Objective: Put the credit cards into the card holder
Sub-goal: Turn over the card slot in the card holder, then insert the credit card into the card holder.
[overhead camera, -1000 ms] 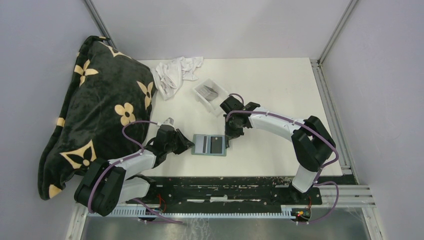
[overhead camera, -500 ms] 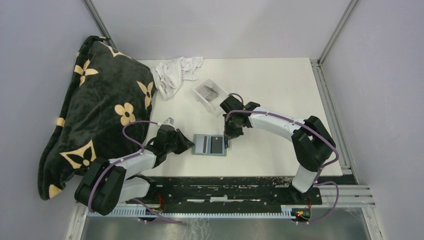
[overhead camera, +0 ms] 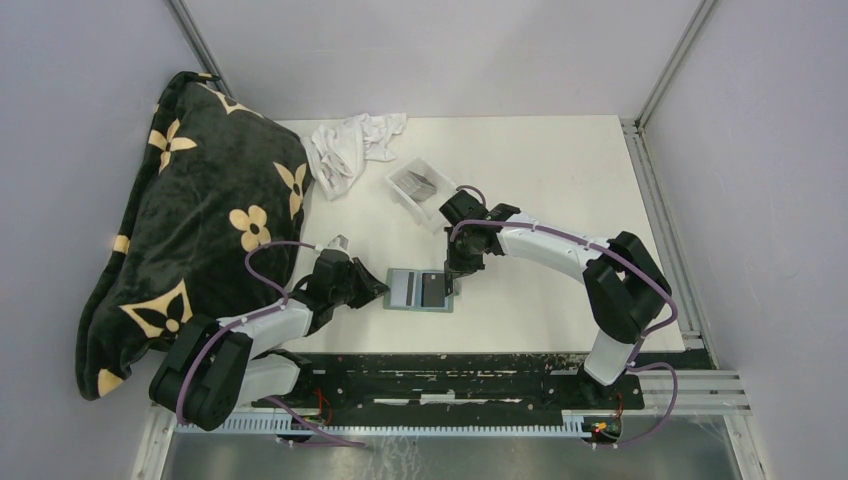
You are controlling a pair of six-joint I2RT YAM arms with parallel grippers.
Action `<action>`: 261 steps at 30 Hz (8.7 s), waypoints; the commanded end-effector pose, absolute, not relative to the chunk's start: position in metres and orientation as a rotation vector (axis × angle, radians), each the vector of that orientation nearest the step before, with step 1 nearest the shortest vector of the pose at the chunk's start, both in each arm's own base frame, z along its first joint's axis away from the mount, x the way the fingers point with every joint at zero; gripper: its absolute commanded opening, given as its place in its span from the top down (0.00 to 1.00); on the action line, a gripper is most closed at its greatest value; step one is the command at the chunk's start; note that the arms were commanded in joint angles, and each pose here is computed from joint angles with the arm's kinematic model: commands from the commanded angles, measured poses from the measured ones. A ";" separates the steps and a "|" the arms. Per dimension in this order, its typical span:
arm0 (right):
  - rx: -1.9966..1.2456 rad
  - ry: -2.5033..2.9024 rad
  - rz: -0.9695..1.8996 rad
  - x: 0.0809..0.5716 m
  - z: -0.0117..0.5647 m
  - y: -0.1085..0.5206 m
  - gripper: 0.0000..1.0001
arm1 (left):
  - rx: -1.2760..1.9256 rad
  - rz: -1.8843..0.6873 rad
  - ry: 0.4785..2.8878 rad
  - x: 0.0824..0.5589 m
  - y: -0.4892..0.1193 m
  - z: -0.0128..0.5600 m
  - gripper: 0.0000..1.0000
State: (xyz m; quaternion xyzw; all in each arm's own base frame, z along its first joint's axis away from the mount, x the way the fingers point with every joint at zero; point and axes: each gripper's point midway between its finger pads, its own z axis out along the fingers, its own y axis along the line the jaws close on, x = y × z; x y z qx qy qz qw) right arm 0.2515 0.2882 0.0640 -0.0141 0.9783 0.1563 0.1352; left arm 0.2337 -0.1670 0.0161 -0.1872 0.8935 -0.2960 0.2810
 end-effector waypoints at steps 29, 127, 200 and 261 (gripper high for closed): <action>-0.055 2.780 0.422 0.262 0.075 0.298 0.99 | -0.516 -0.739 2.469 0.220 -0.161 -0.002 0.75; 0.252 2.860 0.518 0.225 0.020 0.253 0.99 | -0.499 -0.643 2.562 0.206 -0.150 -0.014 0.79; 0.118 2.639 0.938 0.253 0.065 0.338 0.99 | -0.525 -0.668 2.581 0.202 -0.153 -0.021 0.85; 0.157 2.790 0.904 0.225 -0.001 0.327 0.99 | -0.495 -0.636 2.618 0.197 -0.151 -0.029 0.88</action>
